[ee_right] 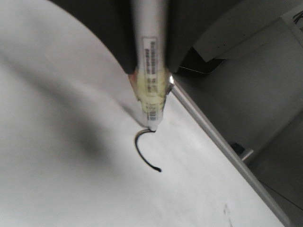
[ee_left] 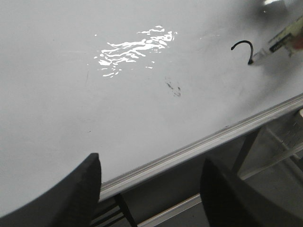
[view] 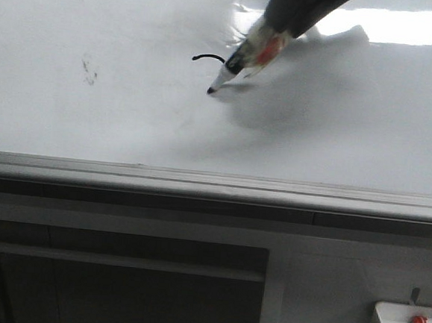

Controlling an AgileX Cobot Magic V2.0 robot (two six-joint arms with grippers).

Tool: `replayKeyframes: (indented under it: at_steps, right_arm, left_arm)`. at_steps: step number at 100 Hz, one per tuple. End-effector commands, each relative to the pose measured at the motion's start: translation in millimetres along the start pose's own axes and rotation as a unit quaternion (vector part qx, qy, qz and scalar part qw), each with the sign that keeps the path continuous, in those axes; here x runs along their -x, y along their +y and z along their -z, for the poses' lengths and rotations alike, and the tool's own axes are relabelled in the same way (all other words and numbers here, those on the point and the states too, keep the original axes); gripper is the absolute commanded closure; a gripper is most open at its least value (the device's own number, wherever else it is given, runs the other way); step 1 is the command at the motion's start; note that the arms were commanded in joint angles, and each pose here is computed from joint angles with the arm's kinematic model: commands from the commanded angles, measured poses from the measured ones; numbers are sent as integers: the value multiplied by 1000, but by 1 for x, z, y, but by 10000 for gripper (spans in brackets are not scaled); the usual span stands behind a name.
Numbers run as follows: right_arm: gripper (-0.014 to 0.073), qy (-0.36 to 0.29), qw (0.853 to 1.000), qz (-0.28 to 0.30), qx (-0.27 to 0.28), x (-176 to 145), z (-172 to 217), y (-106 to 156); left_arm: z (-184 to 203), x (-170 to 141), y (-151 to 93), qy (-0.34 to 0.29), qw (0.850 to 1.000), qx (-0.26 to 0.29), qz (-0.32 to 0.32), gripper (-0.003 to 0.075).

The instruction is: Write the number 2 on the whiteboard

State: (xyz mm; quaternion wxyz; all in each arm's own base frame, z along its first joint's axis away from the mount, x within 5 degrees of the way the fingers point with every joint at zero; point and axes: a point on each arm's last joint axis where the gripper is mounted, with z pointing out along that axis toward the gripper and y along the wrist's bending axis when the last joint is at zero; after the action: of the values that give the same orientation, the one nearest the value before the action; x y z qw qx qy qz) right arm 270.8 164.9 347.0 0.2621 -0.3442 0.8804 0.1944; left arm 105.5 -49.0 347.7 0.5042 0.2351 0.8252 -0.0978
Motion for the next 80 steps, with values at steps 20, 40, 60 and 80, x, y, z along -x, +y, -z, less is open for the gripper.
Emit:
replayKeyframes:
  at_steps: [20,40,60,80]
  right_arm:
    - [598,-56,998,9,-33,10,14,-7]
    - [598,-39,998,8,-54,-1,35,-14]
    - [598,-56,997,9,-58,1,33,-14]
    - [598,-84,991,98,27,-4,52,15]
  left_arm:
    - [4,14,3,-49,999,16,-1,298]
    - [3,15,4,-47,999,17,-2,298]
    - [4,21,5,-84,996,26,-2,298]
    - [-1,20,5,-53,998,18,-40,298]
